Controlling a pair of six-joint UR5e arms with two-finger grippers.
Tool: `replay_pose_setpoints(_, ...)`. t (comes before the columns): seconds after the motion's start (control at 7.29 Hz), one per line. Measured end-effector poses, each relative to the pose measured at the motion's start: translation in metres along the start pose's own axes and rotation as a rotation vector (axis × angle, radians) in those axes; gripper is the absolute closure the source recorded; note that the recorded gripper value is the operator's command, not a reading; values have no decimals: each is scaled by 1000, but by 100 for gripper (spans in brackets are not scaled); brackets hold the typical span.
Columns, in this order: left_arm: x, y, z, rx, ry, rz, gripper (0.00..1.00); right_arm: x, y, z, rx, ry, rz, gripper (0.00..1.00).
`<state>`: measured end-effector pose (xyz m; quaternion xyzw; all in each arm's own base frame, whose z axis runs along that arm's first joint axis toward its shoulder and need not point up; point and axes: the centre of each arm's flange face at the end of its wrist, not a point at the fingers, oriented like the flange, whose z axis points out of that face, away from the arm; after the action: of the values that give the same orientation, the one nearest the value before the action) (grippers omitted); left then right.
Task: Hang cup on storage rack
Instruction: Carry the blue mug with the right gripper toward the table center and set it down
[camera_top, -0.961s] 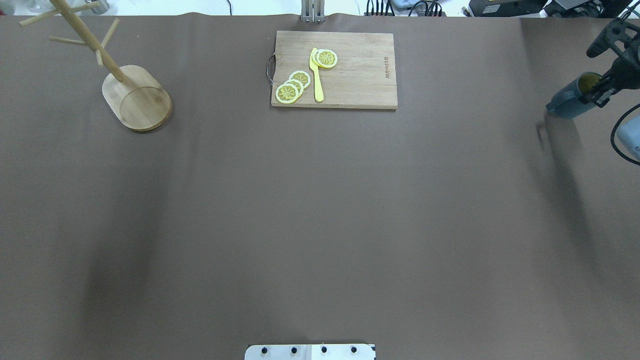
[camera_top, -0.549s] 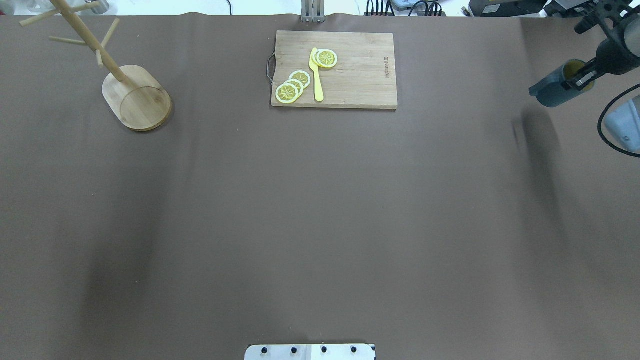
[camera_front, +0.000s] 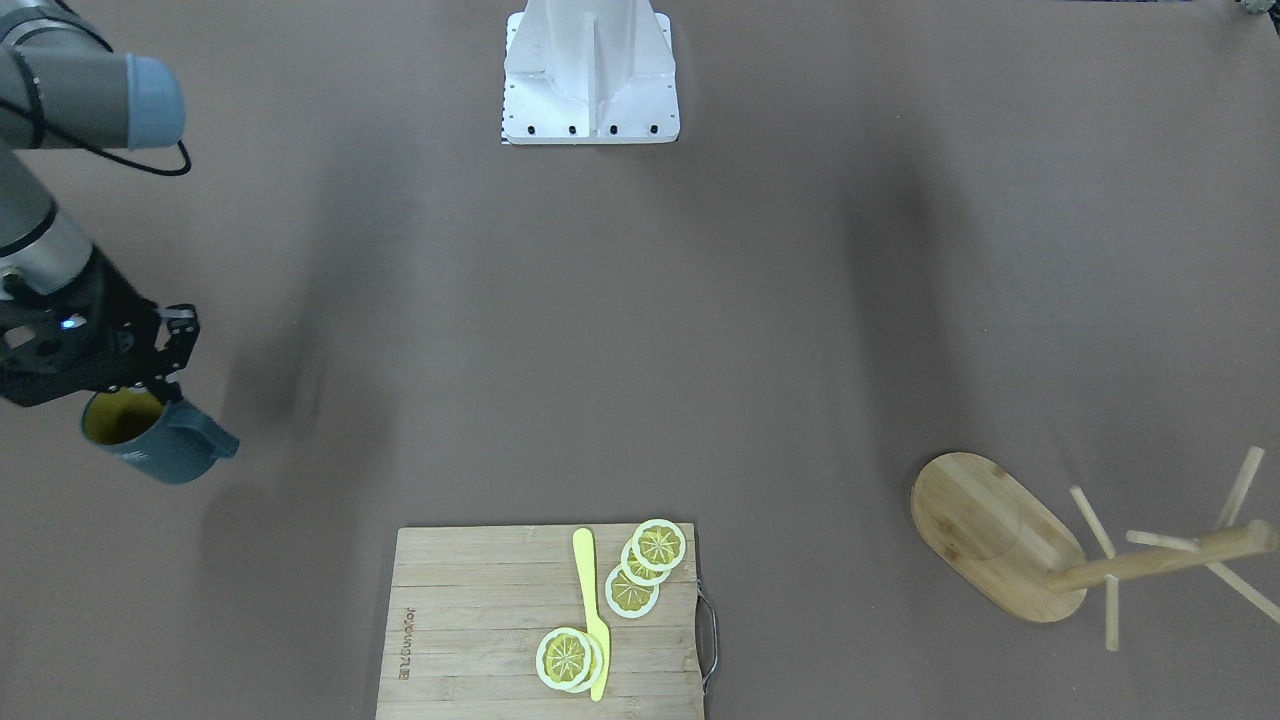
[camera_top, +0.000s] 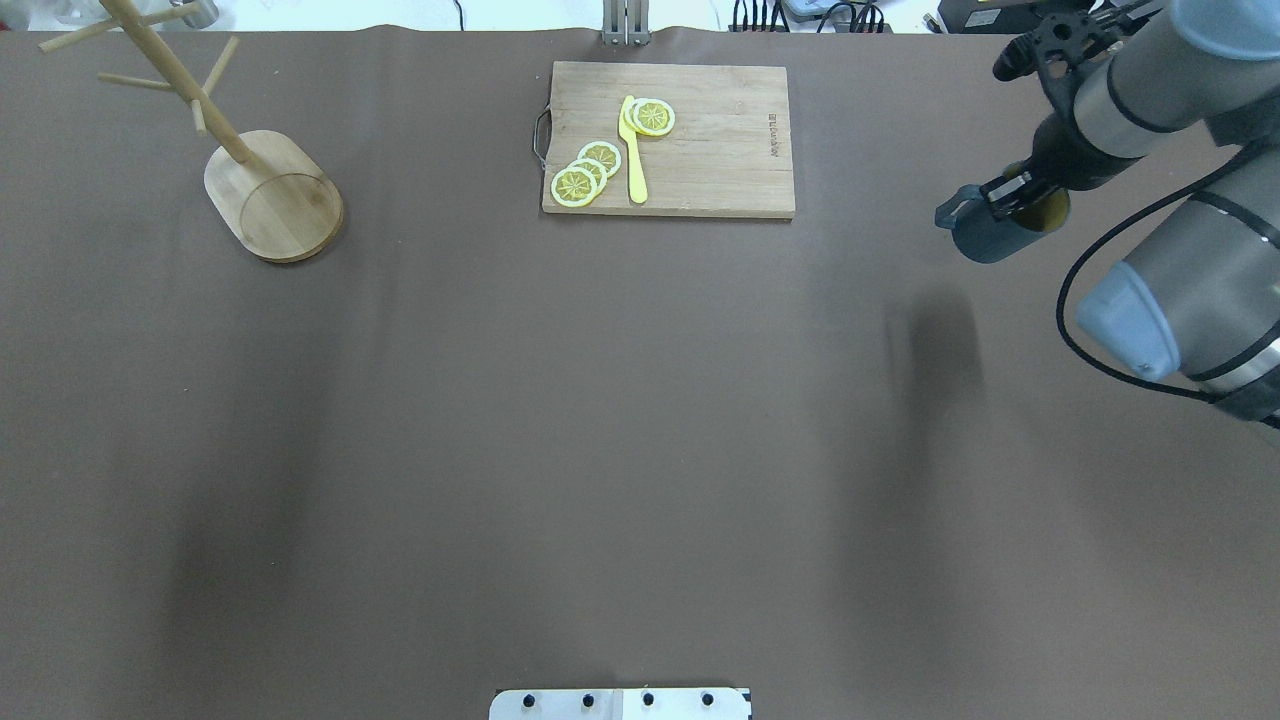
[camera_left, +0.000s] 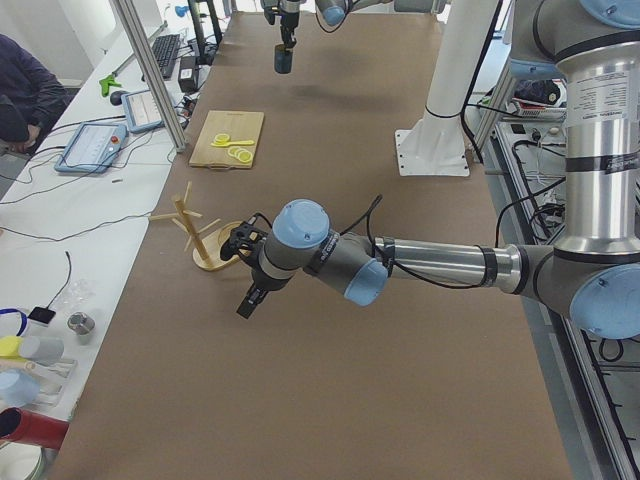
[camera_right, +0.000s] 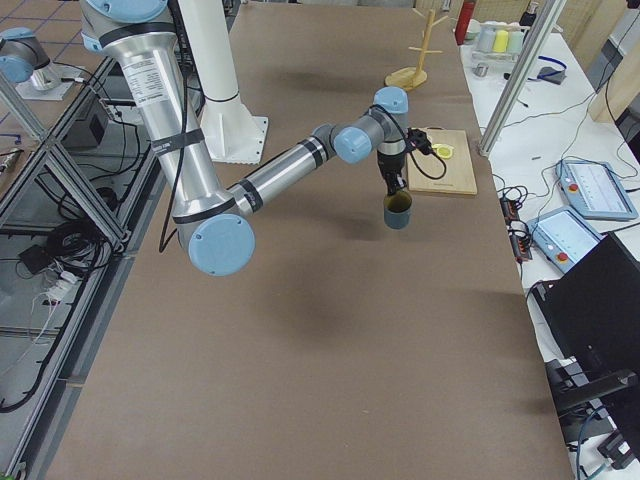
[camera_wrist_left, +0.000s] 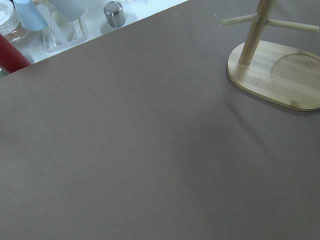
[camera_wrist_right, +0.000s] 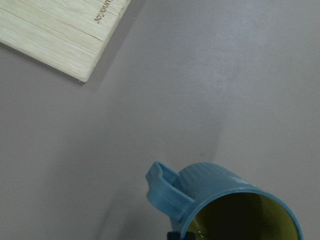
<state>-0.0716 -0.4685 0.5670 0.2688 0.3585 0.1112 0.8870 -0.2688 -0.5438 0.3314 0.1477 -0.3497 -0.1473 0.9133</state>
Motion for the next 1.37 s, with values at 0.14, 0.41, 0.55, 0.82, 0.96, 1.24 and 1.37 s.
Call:
replay_pose_setpoints(0.14, 0, 0, 0, 0, 0, 0, 1, -53, -4, -2, -9, 3, 58, 100)
replay_pose_setpoints(0.41, 0, 0, 0, 1, 0, -4, 1, -144, -6, -1, -19, -1, 187, 100)
replay_pose_setpoints(0.55, 1, -1, -1, 2, 0, -12, 1, -183, -2, 0, -22, -3, 253, 100)
replay_pose_setpoints(0.82, 1, 0, -1, 5, 0, -23, 1, -263, 11, 6, -23, 15, 349, 100)
replay_pose_setpoints(0.96, 1, 0, -1, 8, 0, -23, 1, -296, 13, 7, -35, 24, 388, 100)
replay_pose_setpoints(1.24, -1, 2, 0, 12, -2, -20, 1, -358, -2, 14, -71, 56, 483, 100)
replay_pose_setpoints(1.37, -1, 3, 0, 12, -2, -20, 1, -387, -16, 19, -86, 73, 527, 100)
